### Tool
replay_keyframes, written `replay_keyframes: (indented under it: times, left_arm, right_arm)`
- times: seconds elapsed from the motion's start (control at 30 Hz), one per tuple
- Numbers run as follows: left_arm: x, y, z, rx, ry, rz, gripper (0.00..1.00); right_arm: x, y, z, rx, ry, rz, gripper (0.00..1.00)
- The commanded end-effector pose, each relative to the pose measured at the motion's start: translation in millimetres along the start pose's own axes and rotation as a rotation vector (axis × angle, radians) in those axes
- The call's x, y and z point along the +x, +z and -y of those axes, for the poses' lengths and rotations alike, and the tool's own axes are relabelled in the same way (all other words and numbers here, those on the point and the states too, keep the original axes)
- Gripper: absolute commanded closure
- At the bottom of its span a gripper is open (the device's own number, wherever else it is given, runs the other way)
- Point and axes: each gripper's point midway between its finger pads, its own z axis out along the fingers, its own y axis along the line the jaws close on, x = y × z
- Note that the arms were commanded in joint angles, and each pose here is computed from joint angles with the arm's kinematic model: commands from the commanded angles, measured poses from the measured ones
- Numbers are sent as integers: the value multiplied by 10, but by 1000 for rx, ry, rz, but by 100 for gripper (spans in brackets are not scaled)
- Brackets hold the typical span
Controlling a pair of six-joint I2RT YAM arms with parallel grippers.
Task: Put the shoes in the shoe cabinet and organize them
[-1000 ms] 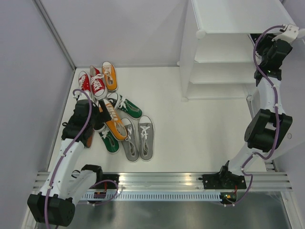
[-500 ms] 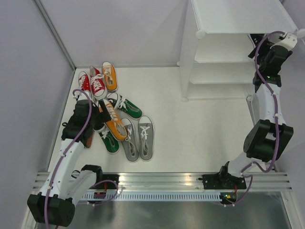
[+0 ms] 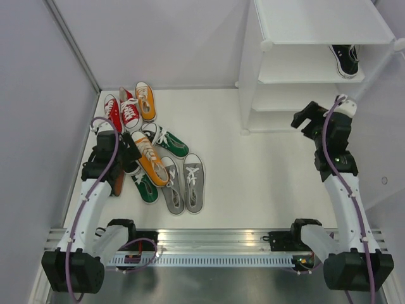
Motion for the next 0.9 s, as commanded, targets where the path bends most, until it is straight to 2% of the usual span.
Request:
replay_keyframes:
  times: [0.0, 0.13, 0.23, 0.5, 0.7, 0.87]
  left_arm:
    - [45, 147, -111, -32, -74, -48, 10]
    - [78, 271, -225, -54, -125, -94, 14]
    - [78, 344, -325, -80, -155, -107, 20]
    - [-20, 503, -484, -141, -201, -137, 40]
    - [155, 473, -439, -108, -174, -213, 44]
    - [479, 473, -400, -82, -164, -315, 46]
  right_arm:
    - [663, -192, -252, -144, 28, -174, 4]
    - [1102, -428, -462, -267, -30, -268, 5]
    - [1268, -565, -540, -332, -49, -299, 5]
    - [1453, -754, -636, -428, -84, -319, 5]
    - [1489, -800, -657, -441, -112, -322, 5]
    - [1550, -817, -675, -453, -119, -337, 5]
